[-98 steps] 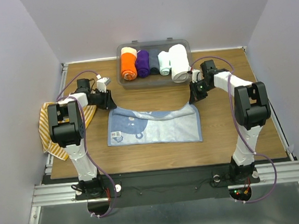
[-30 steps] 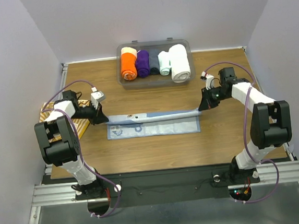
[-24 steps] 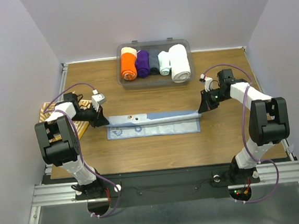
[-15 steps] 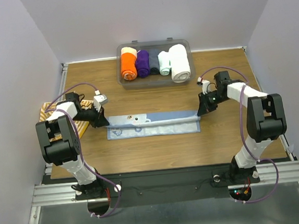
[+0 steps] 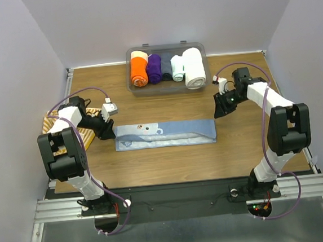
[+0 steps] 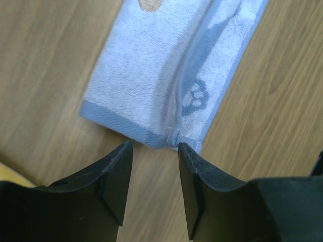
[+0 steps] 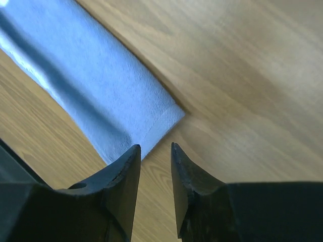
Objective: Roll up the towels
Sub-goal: Fold the towel
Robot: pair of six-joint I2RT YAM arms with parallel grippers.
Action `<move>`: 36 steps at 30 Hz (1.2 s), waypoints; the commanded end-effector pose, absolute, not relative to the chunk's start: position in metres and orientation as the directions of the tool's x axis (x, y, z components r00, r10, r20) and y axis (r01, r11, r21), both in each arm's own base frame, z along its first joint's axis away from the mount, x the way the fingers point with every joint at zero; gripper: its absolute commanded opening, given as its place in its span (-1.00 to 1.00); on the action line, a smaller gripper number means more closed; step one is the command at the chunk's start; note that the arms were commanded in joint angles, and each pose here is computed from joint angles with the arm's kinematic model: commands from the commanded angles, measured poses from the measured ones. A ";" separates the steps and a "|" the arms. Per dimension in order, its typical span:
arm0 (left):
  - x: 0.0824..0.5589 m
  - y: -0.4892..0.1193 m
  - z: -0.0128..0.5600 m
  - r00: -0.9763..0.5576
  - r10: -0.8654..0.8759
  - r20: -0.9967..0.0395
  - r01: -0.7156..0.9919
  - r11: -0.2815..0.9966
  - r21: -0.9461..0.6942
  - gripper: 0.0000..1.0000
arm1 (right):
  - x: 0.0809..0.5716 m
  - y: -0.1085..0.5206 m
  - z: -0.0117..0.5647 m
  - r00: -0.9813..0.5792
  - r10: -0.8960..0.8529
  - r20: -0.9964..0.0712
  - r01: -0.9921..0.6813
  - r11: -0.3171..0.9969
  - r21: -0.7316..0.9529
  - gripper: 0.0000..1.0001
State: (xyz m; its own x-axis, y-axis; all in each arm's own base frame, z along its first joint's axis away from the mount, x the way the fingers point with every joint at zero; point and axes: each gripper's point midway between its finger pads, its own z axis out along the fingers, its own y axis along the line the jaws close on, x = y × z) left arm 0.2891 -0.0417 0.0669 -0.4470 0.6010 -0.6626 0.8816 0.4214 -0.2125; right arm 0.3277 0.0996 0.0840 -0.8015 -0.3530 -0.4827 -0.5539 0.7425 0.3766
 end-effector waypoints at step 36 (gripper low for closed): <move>0.317 -0.102 0.032 -0.458 0.724 -0.516 0.853 0.521 -0.027 -0.05 | 0.215 0.139 -0.001 -0.715 -0.689 -0.118 -0.682 0.651 0.333 -0.37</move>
State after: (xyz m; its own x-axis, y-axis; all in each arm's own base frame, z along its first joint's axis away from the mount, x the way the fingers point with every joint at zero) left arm 0.2815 -0.1039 0.0301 -0.3705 0.7800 -0.5043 0.9178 0.3908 -0.0700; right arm 0.2572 0.1471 0.0223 -0.7270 -0.6331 -0.2659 -0.6865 0.6608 0.3035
